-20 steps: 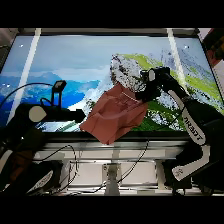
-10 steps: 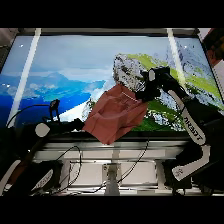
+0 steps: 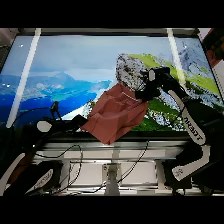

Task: Fold the clothes and pants, and hang the long-sleeved shirts on hangers.

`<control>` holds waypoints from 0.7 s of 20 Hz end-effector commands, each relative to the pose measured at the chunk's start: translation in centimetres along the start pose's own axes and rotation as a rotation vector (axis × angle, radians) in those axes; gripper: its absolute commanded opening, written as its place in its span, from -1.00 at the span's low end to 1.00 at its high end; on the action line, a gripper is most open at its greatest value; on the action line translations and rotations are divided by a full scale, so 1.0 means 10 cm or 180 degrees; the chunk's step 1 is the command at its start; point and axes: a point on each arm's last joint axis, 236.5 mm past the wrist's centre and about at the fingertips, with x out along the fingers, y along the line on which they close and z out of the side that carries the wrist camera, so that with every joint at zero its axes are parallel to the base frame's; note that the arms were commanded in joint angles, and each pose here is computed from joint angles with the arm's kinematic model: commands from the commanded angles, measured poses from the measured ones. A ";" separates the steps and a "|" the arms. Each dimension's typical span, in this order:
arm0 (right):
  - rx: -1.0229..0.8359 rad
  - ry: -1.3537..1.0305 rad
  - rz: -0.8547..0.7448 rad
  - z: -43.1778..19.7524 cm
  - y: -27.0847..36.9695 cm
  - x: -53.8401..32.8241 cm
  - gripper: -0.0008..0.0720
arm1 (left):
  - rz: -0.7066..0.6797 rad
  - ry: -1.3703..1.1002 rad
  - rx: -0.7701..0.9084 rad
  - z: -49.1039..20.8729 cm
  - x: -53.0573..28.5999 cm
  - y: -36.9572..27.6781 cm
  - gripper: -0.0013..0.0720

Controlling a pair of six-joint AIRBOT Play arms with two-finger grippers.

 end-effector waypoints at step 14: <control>0.0018 -0.0060 0.0087 0.04 0.07 0.00 -0.92 | 0.0108 0.0126 -0.0230 -0.07 0.24 0.11 -0.61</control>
